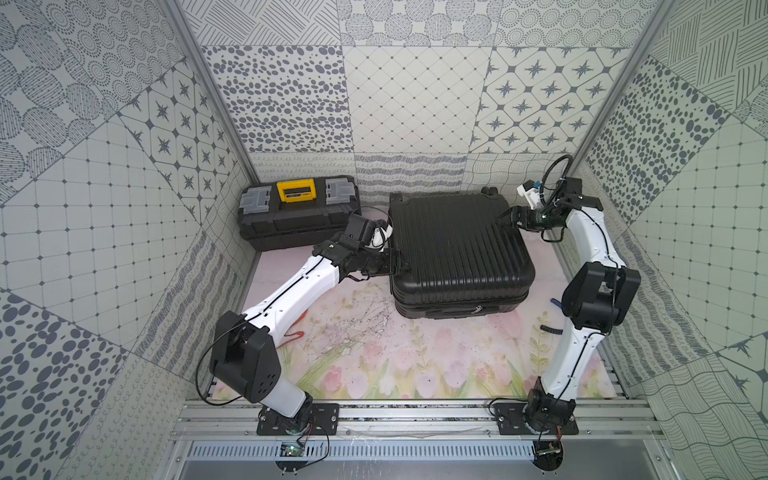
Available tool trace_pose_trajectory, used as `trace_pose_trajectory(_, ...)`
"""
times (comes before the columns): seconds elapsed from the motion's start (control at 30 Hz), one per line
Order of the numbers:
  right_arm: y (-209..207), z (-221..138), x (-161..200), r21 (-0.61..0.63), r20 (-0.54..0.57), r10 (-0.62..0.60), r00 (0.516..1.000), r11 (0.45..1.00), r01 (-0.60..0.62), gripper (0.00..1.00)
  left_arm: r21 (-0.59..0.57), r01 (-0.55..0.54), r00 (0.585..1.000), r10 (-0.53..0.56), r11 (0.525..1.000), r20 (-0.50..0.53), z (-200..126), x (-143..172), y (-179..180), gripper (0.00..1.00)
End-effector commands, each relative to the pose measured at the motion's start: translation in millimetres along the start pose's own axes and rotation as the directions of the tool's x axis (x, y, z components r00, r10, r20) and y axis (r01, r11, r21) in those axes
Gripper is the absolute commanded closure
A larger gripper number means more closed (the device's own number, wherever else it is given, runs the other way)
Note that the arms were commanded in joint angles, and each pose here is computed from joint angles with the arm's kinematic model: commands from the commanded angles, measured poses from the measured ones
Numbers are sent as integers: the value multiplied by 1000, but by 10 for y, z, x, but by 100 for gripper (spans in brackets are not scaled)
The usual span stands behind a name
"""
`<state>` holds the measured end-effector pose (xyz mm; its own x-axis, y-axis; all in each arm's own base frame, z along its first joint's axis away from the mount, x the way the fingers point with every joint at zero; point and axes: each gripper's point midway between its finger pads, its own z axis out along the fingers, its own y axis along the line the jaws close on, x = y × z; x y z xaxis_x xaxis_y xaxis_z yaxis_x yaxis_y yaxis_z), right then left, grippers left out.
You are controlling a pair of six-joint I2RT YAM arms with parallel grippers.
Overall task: Close the suitcase zippers
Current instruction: Adjust the suitcase at the center of the board.
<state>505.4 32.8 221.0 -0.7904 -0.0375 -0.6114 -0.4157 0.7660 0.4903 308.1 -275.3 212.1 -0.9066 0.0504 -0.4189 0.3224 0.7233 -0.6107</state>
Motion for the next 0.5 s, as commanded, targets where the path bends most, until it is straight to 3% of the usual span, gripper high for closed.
trace_pose_trajectory(0.0, 530, 533, 420, -176, -208, -53, 977, 984, 15, 5, 76, 222, 935, -191, 972, -299, -142, 896, -295, 34)
trace_pose_trajectory(0.13, 543, 501, 79, -118, -134, -94, 987, 990, 78, 6, -10, 161, 954, -158, 987, -256, -433, 900, -233, 33)
trace_pose_trajectory(0.23, 438, 297, -315, 48, -23, -119, 993, 992, 120, 2, -203, 122, 970, -161, 971, -185, -647, 723, 65, 34)
trace_pose_trajectory(0.3, 427, 83, -561, 153, 59, -146, 988, 979, 136, 2, -322, 153, 974, -198, 934, -112, -767, 505, 298, 34)
trace_pose_trajectory(0.47, 417, -467, -858, 377, 208, -167, 964, 923, 79, 2, -384, 213, 977, -188, 899, 101, -940, -278, 467, 33)
